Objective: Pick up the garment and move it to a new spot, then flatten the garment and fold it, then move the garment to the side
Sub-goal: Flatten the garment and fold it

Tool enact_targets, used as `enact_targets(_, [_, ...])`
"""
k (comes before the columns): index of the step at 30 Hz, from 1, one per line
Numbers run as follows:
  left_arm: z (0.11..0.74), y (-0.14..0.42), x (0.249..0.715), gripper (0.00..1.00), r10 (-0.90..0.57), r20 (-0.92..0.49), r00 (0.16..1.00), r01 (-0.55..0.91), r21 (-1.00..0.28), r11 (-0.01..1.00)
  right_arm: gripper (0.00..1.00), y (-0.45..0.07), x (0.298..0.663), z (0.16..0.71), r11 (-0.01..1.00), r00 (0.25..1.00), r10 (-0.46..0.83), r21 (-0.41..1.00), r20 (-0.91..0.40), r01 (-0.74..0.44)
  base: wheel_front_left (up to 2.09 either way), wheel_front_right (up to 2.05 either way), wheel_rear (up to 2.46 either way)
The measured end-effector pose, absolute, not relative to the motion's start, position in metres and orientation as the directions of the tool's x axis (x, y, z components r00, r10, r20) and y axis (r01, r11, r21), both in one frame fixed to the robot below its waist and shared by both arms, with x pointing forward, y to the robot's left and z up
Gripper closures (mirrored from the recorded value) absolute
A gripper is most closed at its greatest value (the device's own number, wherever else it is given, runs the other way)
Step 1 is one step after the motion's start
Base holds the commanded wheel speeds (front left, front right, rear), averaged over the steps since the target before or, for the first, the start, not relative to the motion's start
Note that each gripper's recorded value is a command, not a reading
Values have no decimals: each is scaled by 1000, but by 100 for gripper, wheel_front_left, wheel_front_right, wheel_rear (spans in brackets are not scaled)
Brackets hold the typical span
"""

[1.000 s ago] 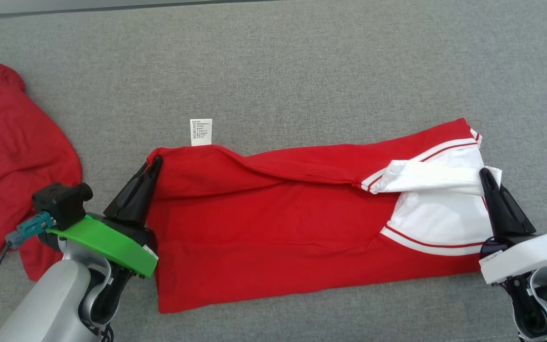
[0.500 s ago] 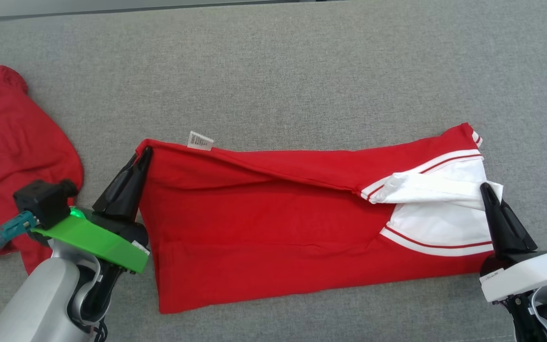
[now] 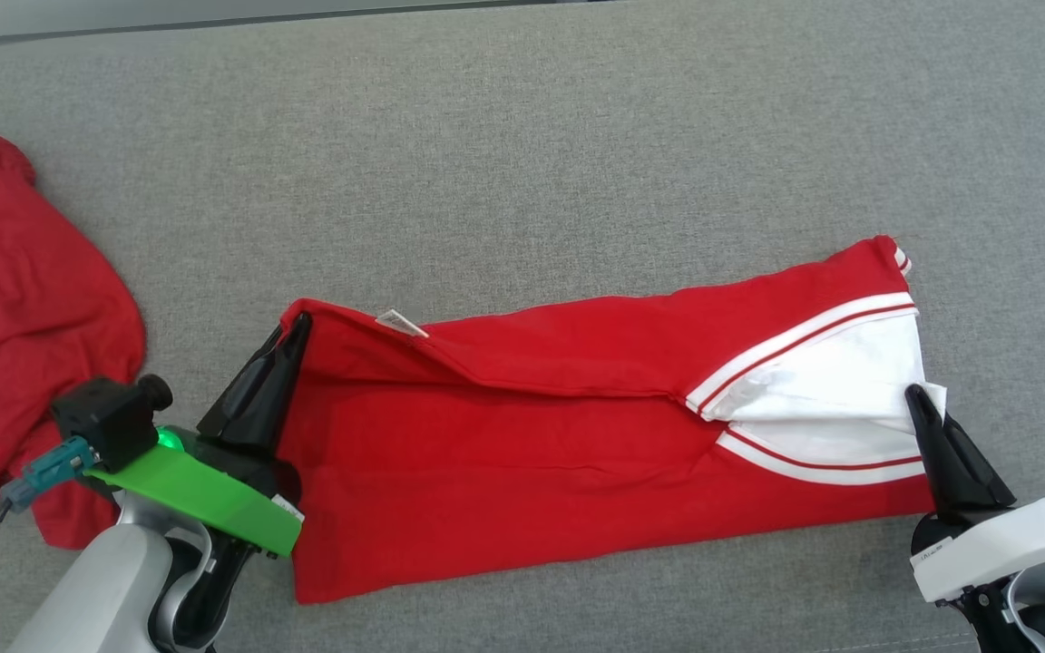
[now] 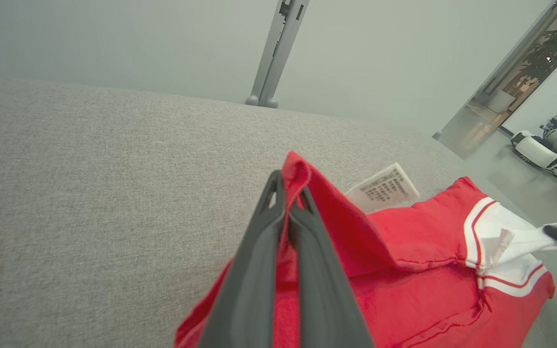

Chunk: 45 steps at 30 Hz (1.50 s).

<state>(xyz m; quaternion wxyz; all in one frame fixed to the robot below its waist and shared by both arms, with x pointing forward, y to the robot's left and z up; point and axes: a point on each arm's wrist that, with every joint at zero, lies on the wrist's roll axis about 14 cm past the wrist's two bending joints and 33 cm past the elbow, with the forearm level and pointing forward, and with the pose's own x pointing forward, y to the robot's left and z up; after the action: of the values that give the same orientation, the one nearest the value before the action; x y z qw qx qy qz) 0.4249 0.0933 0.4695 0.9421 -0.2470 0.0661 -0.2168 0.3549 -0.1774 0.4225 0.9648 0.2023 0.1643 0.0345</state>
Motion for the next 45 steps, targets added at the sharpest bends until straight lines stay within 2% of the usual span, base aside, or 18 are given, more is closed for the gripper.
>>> enact_targets(9, [471, 87, 418, 100, -446, -8, 895, 385, -490, 782, 100, -176, 358, 407, 932, 924, 152, 363, -352, -15, 0, 0, 0])
enact_targets(10, [470, 86, 416, 100, -447, -11, 895, 385, -491, 782, 77, -177, 358, 406, 936, 922, 154, 352, -356, -21, 0, 0, 0])
enact_targets(12, [469, 82, 411, 100, -464, -14, 886, 403, -472, 784, 23, -177, 358, 403, 941, 916, 162, 336, -366, -32, 0, 0, 0])
enact_targets(14, [471, 83, 410, 96, -464, -10, 886, 409, -456, 791, 9, -176, 359, 400, 943, 913, 166, 331, -373, -36, 0, 0, 0])
enact_targets(15, [471, 83, 410, 82, -464, -10, 886, 409, -456, 791, 1, -176, 359, 400, 943, 913, 166, 331, -373, -36, 0, 0, 0])
enact_targets(16, [471, 84, 410, 67, -463, -8, 887, 411, -445, 796, 0, -175, 359, 400, 943, 912, 168, 330, -374, -39, 0, 0, 0])
enact_targets(20, [469, 90, 406, 42, -449, -17, 893, 401, -424, 812, 0, -172, 362, 399, 942, 910, 179, 332, -374, -49, 0, 0, 0])
enact_targets(25, [461, 93, 397, 0, -444, -46, 895, 388, -412, 825, 0, -175, 364, 400, 949, 912, 177, 310, -370, -59, 0, 0, 0])
enact_targets(30, [442, 90, 382, 0, -466, -110, 878, 394, -388, 833, 0, -181, 372, 409, 955, 925, 167, 291, -342, -65, 0, 0, 0])
enact_targets(36, [403, 120, 364, 0, -416, -251, 874, 345, -284, 895, 0, -183, 380, 419, 957, 937, 167, 277, -307, -80, 0, 0, 0])
enact_targets(41, [405, 130, 367, 0, -368, -243, 898, 299, -278, 913, 0, -193, 382, 415, 963, 937, 129, 266, -325, -41, 0, 0, 0])
enact_targets(45, [428, 157, 387, 0, -227, -169, 959, 176, -272, 946, 0, -195, 382, 402, 960, 919, 117, 279, -377, -7, 0, 0, 0])
